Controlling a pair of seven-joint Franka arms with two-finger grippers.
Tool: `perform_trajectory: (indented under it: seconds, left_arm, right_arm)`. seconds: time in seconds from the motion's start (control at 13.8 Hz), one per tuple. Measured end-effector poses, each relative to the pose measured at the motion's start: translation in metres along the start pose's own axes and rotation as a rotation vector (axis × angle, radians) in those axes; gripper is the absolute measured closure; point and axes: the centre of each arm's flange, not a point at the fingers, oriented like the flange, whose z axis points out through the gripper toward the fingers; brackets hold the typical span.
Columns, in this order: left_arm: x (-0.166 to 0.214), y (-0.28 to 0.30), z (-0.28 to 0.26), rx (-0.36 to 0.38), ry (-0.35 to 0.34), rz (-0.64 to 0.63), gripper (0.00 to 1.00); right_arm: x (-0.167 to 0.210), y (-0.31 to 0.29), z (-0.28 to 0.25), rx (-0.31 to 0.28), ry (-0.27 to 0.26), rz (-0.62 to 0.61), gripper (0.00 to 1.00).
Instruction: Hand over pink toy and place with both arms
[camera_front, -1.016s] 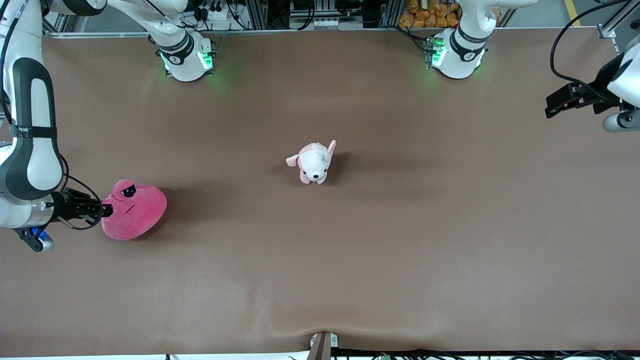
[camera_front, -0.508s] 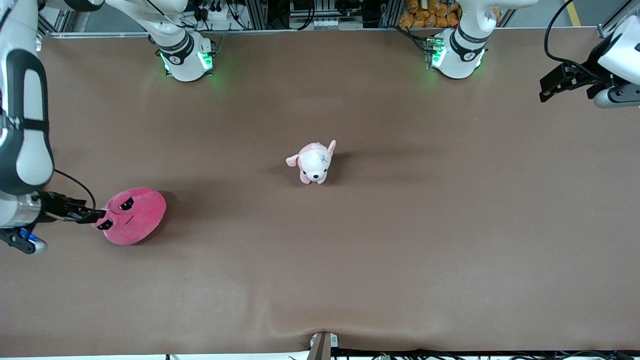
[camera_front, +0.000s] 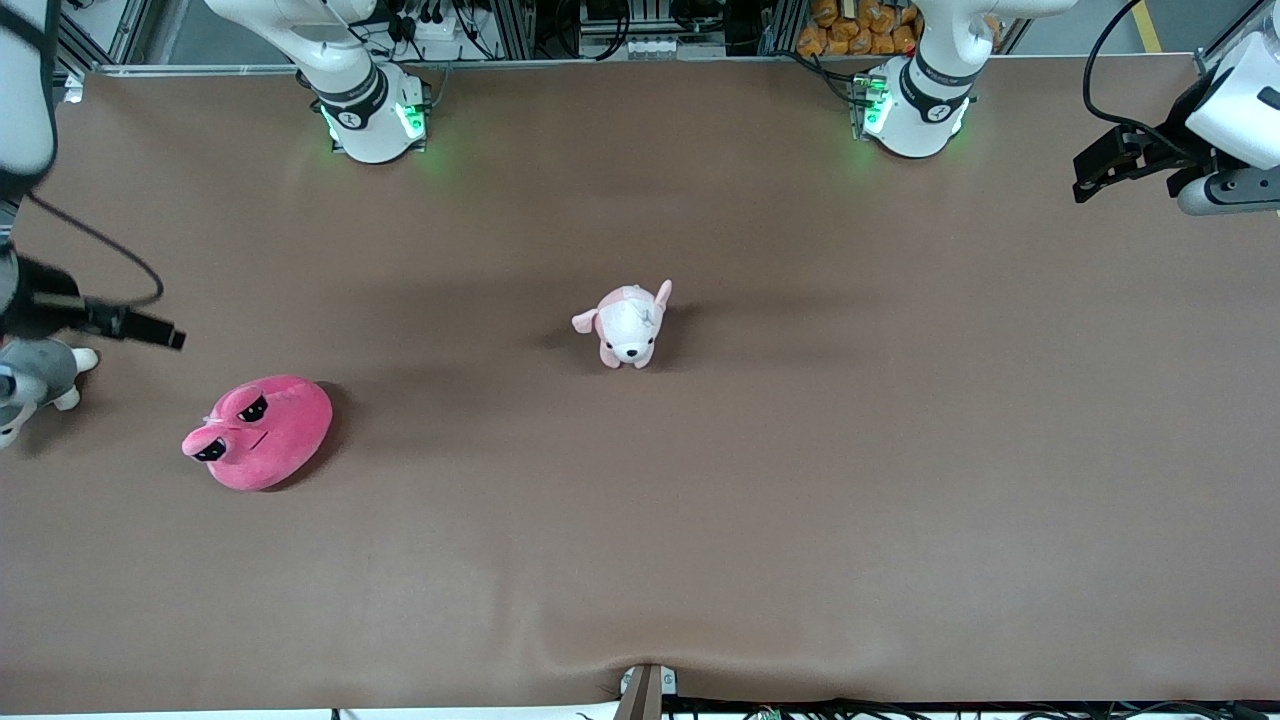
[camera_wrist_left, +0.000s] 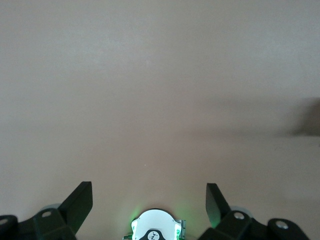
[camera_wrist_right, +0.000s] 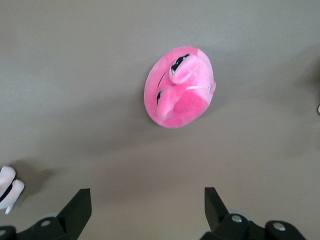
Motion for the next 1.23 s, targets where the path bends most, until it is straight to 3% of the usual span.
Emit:
perform_trajectory:
  seconds: [0.51, 1.23]
  left_arm:
    - [0.000, -0.005, 0.000, -0.001, -0.001, -0.009, 0.00]
    - [-0.001, 0.003, -0.010, -0.007, 0.022, 0.023, 0.00]
  right_arm:
    - [-0.073, -0.001, -0.063, 0.012, 0.032, -0.055, 0.00]
    - [-0.079, 0.002, -0.061, 0.012, 0.024, -0.059, 0.00]
